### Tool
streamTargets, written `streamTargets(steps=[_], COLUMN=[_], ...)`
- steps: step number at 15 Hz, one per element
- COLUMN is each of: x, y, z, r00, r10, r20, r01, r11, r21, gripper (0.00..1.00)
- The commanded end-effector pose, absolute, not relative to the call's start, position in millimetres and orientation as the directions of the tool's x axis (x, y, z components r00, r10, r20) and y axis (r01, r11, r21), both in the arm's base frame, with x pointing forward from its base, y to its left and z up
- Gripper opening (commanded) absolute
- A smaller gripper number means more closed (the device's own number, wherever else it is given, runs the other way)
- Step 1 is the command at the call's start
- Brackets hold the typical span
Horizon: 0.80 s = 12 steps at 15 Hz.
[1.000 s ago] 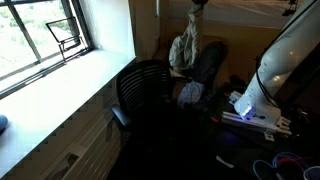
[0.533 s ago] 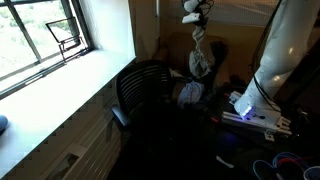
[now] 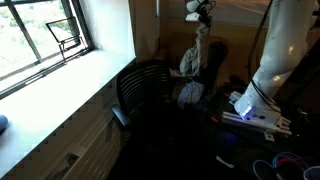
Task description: Move the bag and clothing from the black chair to the brown chair then hang the belt on the armrest of the black chair
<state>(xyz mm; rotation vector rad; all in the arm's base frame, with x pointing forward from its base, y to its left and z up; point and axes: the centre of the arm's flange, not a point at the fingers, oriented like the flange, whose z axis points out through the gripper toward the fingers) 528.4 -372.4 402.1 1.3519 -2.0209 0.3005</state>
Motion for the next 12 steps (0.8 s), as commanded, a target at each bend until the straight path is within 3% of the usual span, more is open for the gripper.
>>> streamTargets(steps=[1,2,11,12], x=[540.5,523.8,529.7,530.3], y=[-440.0,-407.2,-432.2,-435.2], z=[406.3,405.9,400.0,400.7], r00=[-0.334,-0.297,-0.323,-0.308], r10=[-0.62,-0.671,-0.629,-0.671], r20=[0.71,0.679,0.707,0.675], r01=[-0.819,-0.852,-0.831,-0.837], r11=[0.564,0.507,0.546,0.528], r21=[0.108,0.129,0.106,0.144], gripper=[0.01,0.03,0.03,0.28])
